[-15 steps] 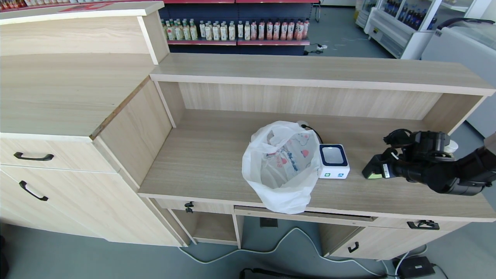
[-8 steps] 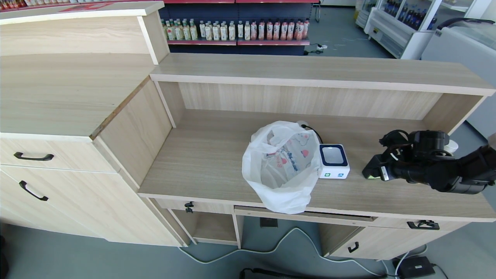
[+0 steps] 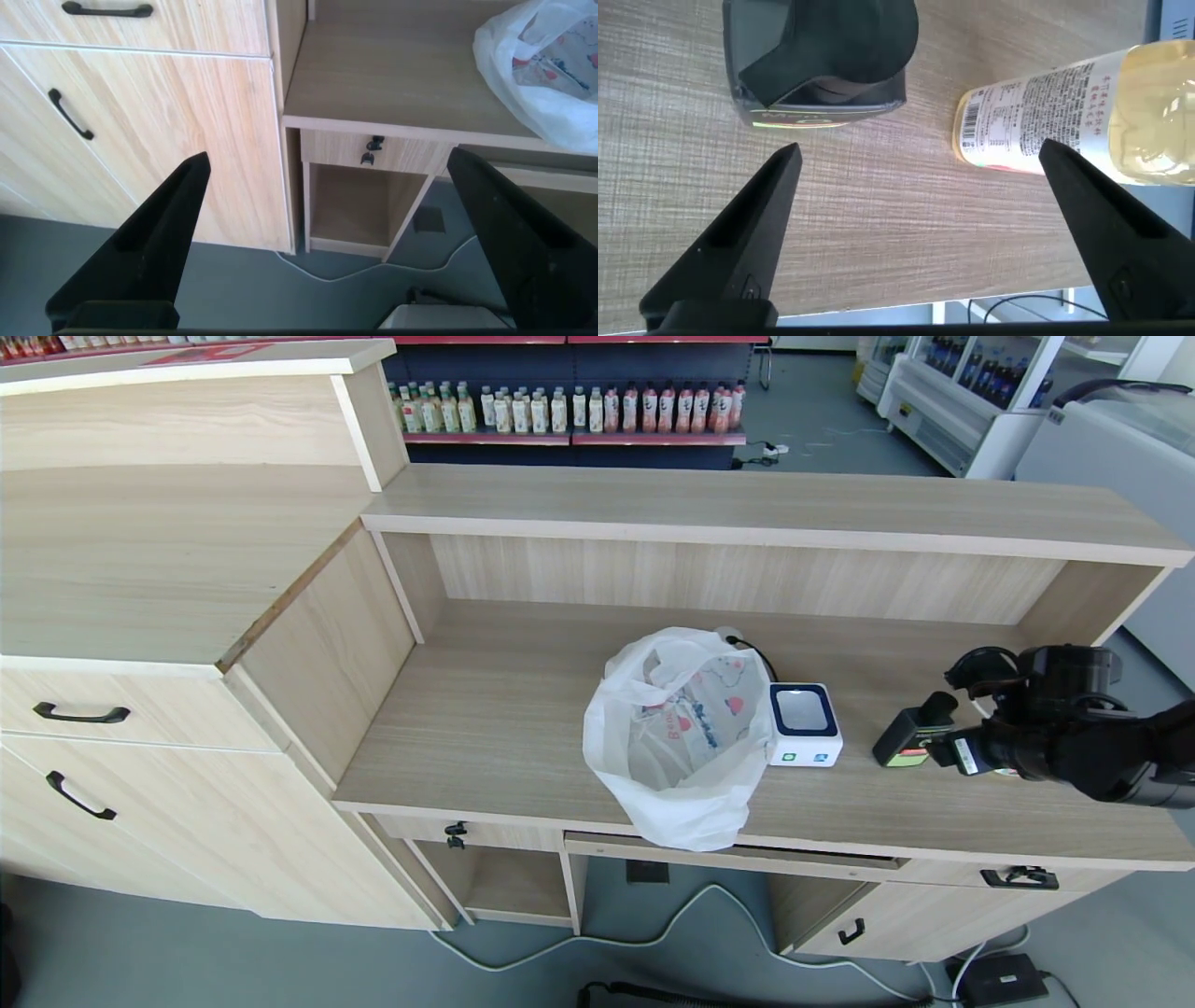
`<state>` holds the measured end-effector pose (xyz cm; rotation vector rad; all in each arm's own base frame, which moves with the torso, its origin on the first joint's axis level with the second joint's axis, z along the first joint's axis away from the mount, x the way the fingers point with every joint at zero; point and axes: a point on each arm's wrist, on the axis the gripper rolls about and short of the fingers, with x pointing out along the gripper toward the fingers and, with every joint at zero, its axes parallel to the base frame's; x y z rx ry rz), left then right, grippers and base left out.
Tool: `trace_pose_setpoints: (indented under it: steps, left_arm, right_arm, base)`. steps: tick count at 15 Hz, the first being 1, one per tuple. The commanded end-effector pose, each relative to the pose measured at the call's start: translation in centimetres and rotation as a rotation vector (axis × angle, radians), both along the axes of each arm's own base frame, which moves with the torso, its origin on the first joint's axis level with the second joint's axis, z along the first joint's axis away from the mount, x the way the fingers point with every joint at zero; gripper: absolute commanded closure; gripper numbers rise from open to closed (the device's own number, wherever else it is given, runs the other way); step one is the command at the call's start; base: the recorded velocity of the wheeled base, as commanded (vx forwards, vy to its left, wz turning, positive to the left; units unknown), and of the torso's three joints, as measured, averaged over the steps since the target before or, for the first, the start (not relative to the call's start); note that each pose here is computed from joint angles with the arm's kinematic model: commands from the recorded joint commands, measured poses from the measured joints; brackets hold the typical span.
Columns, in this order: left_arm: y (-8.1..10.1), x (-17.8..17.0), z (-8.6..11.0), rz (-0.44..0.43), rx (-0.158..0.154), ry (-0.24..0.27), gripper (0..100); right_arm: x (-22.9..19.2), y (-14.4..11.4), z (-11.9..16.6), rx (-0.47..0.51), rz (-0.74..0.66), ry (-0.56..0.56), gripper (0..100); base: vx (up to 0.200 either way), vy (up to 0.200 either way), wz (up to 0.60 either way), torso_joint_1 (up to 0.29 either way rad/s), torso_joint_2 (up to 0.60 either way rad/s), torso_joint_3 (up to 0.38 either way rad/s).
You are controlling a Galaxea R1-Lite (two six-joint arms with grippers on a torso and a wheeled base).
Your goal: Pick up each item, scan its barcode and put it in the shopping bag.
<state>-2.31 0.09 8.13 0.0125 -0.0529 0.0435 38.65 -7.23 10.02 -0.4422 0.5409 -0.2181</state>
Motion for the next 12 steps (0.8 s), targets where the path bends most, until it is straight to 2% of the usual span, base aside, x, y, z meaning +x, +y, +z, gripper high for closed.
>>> trace_pose_setpoints:
  steps: [1, 7, 10, 12]
  left_arm:
    - [0.0, 0.0, 0.0, 0.001, 0.000, 0.000, 0]
    - [0.0, 0.0, 0.0, 0.001, 0.000, 0.000, 0]
    - [0.0, 0.0, 0.0, 0.001, 0.000, 0.000, 0]
    - [0.0, 0.0, 0.0, 0.001, 0.000, 0.000, 0]
  right_arm:
    - [1.0, -0.3, -0.3, -0.001, -0.002, -0.010, 0]
    - [2.5, 0.0, -1.2, 0.011, 0.021, -0.011, 0]
    - [2.9, 1.6, -1.7, 0.122, 0.155, -0.024, 0]
    - [3.1, 2.2, -2.0, 0.157, 0.166, -0.028, 0]
  base:
    - [0.000, 0.000, 0.00, 0.000, 0.00, 0.000]
    - [0.000, 0.000, 0.00, 0.000, 0.00, 0.000]
    - [0.000, 0.000, 0.00, 0.000, 0.00, 0.000]
    - [0.000, 0.000, 0.00, 0.000, 0.00, 0.000]
